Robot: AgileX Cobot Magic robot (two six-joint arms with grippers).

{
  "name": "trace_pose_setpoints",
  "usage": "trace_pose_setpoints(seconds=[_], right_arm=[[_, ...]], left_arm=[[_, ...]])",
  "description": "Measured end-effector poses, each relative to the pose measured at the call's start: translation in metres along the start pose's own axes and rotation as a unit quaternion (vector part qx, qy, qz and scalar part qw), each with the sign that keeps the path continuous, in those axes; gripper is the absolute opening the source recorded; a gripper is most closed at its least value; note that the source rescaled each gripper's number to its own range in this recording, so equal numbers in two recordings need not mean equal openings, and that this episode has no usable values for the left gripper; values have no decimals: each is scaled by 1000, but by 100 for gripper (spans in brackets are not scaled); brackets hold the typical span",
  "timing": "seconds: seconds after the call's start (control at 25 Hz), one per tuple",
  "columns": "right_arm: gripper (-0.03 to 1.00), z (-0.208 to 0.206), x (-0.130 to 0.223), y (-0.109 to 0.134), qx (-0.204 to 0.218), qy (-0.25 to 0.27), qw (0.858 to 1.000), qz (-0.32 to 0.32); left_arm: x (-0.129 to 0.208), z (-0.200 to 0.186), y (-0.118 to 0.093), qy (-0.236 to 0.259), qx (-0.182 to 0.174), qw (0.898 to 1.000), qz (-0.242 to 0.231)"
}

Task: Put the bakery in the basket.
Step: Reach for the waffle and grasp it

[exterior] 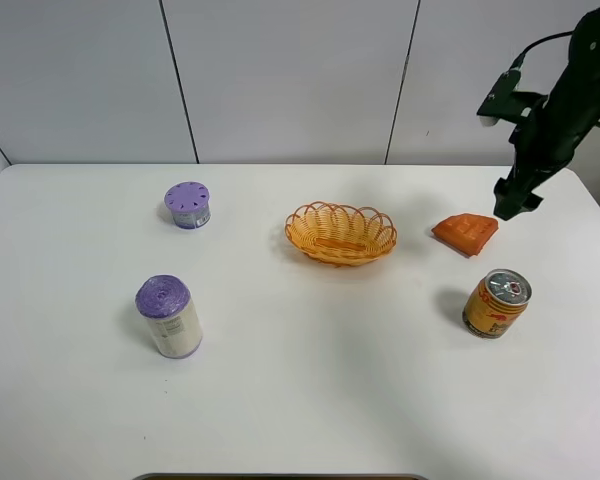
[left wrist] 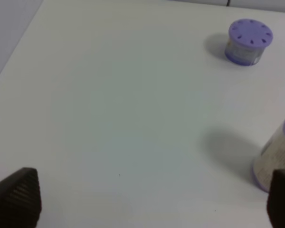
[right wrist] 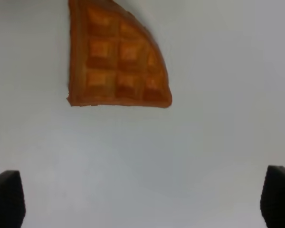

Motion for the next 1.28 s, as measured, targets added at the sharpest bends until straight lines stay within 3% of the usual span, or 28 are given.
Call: trace_pose_setpoints(seconds=[0.36, 0.64, 1.28], right_arm=[[100, 68, -16, -2, 4, -18, 998, -58], [100, 107, -26, 28, -36, -15, 997, -65], [100, 127, -9, 25, -52, 10, 998, -29]], left_arm=[[0, 0, 0, 0, 0, 1000, 0], [0, 0, 0, 0, 0, 1000, 0], [0, 0, 0, 0, 0, 1000, 0]])
Point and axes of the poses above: a point on each arm's last joint axis where the gripper is mounted, z pointing out along that axis toward the gripper, y along the wrist's bending axis when the last joint is at zero, x = y × z, the point moved 8 cm from there along z, pointing out along that axis toward the gripper, and after that the axes turned 14 degrees about z, right-handed, at the moved point
